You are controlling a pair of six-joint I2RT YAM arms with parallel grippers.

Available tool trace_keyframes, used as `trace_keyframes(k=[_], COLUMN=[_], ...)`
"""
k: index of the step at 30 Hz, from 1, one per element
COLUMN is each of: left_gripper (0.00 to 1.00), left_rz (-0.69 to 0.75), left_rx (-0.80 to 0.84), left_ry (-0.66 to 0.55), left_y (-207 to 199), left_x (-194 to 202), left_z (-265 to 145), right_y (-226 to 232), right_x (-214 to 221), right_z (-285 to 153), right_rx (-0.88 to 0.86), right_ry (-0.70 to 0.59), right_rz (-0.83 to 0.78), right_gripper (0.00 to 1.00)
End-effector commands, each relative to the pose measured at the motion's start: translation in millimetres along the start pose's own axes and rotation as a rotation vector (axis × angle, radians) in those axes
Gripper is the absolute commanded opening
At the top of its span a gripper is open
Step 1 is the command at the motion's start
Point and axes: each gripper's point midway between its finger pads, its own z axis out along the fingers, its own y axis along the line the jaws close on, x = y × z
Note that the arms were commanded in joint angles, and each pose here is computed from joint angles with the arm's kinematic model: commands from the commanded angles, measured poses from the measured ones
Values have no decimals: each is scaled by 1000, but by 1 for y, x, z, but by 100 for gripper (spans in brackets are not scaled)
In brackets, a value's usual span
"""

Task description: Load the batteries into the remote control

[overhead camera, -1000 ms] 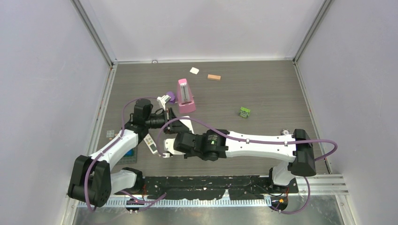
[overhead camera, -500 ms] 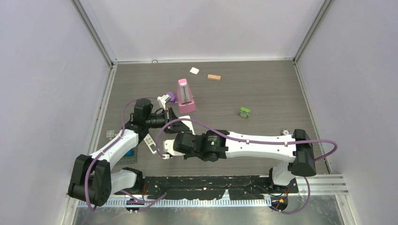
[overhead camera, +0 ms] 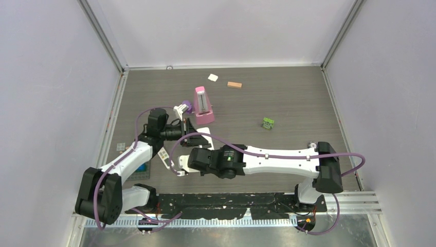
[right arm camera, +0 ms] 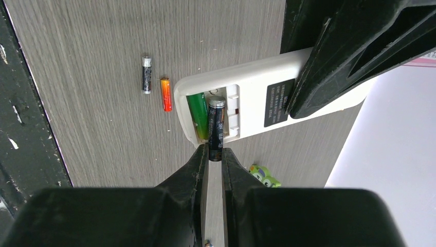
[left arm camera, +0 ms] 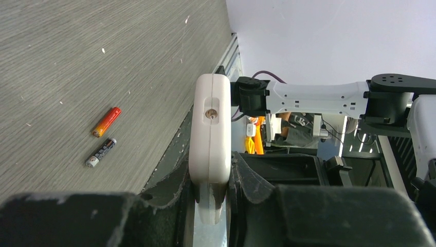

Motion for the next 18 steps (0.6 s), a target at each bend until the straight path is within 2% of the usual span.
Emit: trace_keyframes(k=[1, 14, 18], left_gripper=[0, 0, 0], left_rz=[63, 62, 66], left_rx=[92, 146, 146], left_ry=[36, 17, 13], left_y=[-28, -35, -37], left_x=[-3, -4, -5], left_z=[0, 0, -1], right_y=[-15, -21, -22], right_x=[-17, -21, -17], right_z=[-6, -8, -9], right_rx=[56, 82, 93], right_ry=[-53, -61, -49], right_rz=[40, 68, 67], right_gripper=[17, 24, 33])
